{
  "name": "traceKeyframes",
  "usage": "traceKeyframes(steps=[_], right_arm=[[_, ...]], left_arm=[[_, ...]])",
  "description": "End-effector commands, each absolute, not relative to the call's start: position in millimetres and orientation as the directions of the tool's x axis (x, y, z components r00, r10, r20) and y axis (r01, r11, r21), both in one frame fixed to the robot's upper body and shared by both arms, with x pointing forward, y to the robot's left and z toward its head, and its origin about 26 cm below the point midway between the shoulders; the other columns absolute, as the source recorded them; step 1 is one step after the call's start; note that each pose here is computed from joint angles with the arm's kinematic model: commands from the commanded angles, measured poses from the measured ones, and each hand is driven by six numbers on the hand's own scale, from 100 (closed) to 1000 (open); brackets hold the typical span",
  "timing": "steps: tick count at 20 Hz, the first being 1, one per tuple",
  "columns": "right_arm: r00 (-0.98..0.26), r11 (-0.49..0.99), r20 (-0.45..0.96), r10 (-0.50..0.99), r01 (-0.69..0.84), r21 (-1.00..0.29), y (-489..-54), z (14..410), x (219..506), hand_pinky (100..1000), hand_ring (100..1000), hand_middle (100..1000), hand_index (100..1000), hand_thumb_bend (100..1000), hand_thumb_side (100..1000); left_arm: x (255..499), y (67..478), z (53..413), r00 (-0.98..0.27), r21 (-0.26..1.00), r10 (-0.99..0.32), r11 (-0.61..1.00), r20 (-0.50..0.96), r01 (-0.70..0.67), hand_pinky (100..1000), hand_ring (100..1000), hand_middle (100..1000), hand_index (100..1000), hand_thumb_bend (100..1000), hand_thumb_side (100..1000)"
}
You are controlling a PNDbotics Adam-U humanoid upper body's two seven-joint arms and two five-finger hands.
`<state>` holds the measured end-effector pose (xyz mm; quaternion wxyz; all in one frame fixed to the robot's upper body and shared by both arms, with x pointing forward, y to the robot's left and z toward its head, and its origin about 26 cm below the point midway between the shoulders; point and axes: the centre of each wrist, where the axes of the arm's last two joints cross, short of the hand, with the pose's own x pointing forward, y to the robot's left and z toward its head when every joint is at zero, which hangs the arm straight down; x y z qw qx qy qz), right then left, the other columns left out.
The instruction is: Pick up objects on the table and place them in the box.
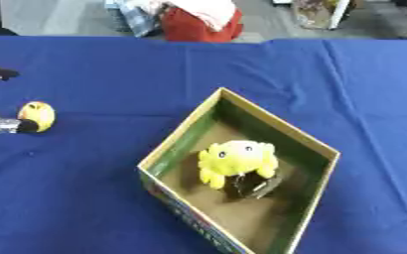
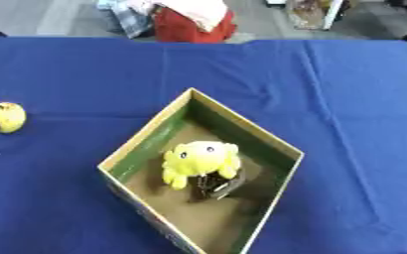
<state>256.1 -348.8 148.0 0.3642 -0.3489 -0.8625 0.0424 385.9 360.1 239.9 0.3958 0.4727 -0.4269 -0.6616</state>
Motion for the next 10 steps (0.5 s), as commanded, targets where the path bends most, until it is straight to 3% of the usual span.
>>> traceKeyframes(steps=[1, 10], right_arm=[[-0.505, 0.749, 0.576, 0.643, 0.572, -0.334, -348, 155, 256, 889, 901, 542, 835, 100, 986], [-0.506, 0.752, 0.58, 0.639, 0.571, -0.33, -345, 155, 257, 889, 901, 539, 829, 100, 985]], left_arm=[[390, 366, 248, -0.197, 0.93, -0.925, -0.351, -0.326, 0.111, 846, 856, 847, 1000, 770, 1000], [410, 372, 227, -0.143, 0.924, -0.934, -0.347, -0.326, 0.161, 842, 853, 835, 1000, 771, 1000]])
